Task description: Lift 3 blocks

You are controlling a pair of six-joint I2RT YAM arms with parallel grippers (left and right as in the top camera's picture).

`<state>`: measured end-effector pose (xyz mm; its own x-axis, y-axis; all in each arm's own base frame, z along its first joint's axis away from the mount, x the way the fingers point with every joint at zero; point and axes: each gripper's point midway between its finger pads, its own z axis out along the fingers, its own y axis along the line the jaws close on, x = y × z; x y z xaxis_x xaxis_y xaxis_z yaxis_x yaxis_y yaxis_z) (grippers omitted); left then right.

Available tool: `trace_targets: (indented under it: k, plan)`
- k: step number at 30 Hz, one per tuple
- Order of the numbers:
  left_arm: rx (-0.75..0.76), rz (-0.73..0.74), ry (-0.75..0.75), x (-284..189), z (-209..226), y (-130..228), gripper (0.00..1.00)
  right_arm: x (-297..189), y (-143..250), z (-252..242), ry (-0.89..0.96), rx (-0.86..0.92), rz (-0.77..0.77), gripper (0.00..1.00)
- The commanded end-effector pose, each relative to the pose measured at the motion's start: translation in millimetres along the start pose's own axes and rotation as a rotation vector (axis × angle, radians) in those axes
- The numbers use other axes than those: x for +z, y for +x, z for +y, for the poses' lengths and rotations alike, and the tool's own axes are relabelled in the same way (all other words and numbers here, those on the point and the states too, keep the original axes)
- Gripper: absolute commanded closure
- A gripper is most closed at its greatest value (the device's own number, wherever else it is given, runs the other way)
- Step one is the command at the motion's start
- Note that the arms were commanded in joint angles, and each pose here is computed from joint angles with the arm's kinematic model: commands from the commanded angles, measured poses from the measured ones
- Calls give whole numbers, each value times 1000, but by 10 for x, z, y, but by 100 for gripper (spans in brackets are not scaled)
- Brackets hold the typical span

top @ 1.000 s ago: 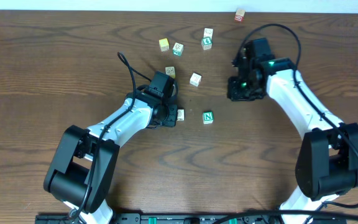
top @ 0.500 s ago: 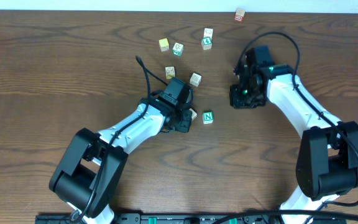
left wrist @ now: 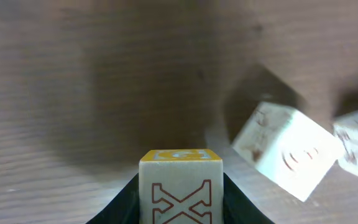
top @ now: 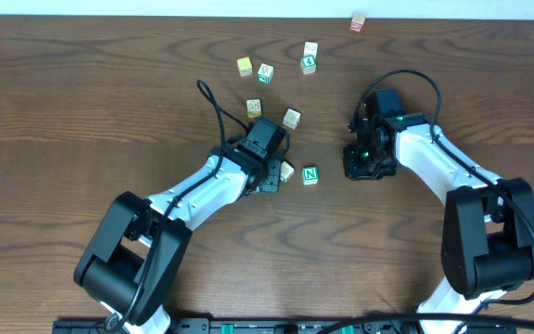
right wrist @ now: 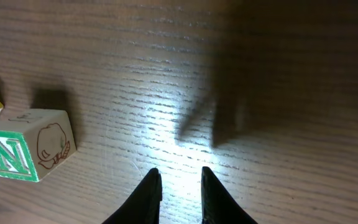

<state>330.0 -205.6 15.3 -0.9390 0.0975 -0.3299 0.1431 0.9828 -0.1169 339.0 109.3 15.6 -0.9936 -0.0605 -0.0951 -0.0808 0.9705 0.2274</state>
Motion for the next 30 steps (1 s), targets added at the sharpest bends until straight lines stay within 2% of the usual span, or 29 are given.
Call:
trace_targets:
  k: [1, 8, 20, 25, 30]
  plan:
    - [-55, -57, -63, 2, 116, -91, 74, -7, 7, 79, -30, -20, -2, 80]
    - [-93, -146, -16, 45, 10, -313, 67, 11, 0, 179, -37, -49, -9, 80]
    - [-82, -49, -31, 215, 49, -88, 65, 15, 8, 194, -35, -54, -7, 79]
    - [-80, -5, -26, 215, 49, 13, 45, 15, -8, 194, -34, -56, -13, 78]
    - [-81, -14, -17, 124, 33, -13, 36, 15, -21, 190, -31, -57, -19, 76]
